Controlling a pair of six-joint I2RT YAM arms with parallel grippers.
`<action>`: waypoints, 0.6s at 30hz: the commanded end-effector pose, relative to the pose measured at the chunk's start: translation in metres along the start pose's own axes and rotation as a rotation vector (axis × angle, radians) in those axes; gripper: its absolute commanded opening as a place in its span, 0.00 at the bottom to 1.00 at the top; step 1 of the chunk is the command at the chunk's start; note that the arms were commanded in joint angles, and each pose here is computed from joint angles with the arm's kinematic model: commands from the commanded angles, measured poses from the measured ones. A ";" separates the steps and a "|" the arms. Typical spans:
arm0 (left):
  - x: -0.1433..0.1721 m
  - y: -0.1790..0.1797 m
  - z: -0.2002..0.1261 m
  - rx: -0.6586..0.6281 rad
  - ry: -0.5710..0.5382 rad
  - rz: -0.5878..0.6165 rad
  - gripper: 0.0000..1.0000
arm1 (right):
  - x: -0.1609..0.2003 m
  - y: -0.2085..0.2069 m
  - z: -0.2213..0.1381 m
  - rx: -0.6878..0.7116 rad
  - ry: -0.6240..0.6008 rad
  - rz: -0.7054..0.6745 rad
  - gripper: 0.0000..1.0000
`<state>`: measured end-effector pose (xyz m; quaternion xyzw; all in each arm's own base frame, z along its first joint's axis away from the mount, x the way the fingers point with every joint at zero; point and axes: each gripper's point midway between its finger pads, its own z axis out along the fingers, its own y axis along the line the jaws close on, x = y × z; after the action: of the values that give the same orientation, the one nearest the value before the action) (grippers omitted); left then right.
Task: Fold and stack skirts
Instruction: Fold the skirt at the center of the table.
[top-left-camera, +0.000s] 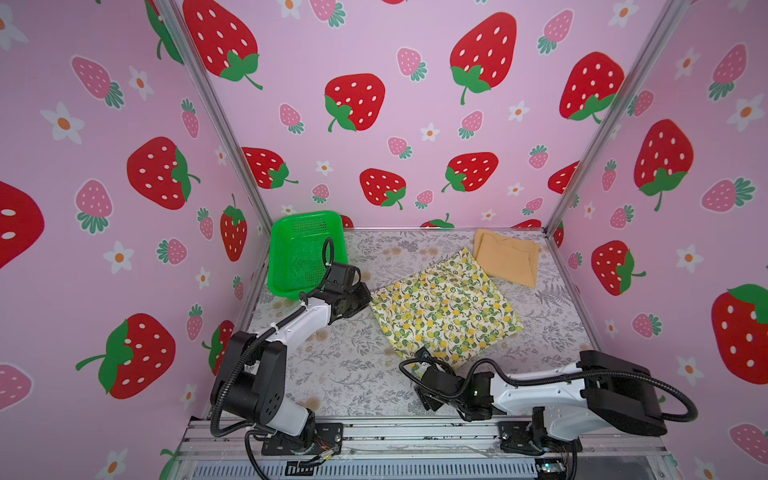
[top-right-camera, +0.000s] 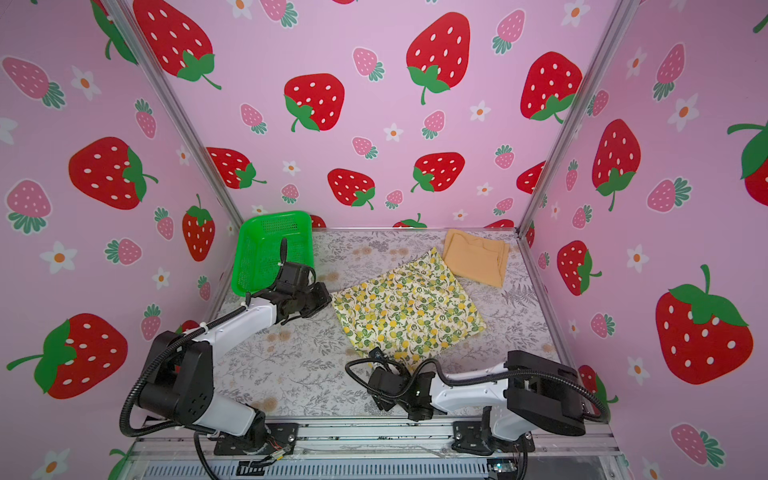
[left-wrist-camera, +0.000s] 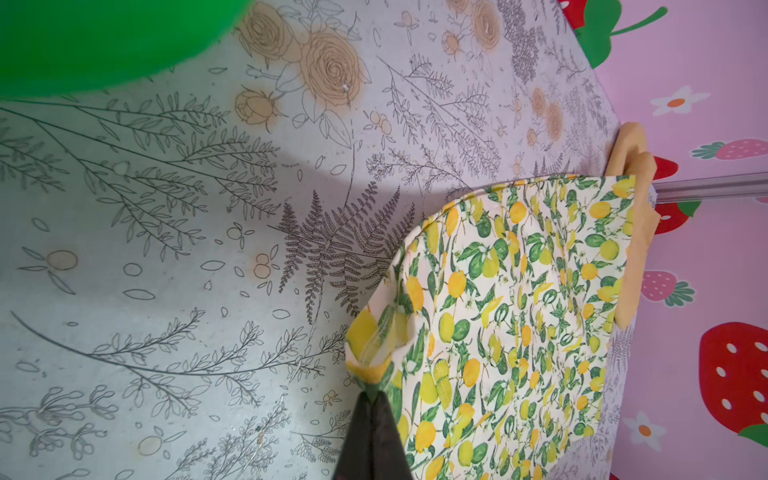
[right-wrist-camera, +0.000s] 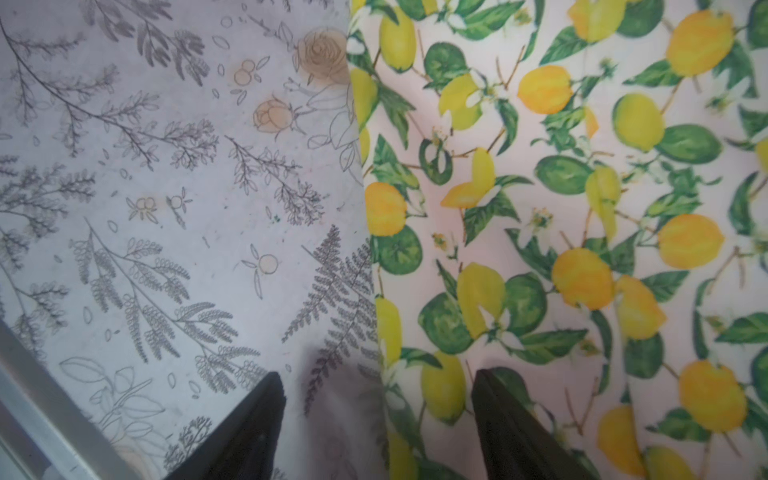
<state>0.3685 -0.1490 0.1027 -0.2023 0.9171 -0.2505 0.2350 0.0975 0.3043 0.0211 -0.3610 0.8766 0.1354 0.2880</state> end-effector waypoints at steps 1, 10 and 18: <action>-0.009 -0.007 -0.004 -0.005 -0.016 0.016 0.00 | 0.003 -0.001 0.004 0.018 0.001 0.027 0.65; -0.014 -0.009 -0.009 -0.006 -0.031 0.023 0.00 | 0.013 -0.011 0.006 0.060 0.024 0.036 0.55; -0.022 -0.012 -0.016 -0.005 -0.045 0.025 0.00 | 0.031 -0.020 0.013 0.101 0.080 0.045 0.39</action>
<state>0.3706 -0.1454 0.1082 -0.1988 0.9199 -0.2421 0.2358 0.1063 0.3019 0.0172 -0.3310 0.8842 0.1210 0.3066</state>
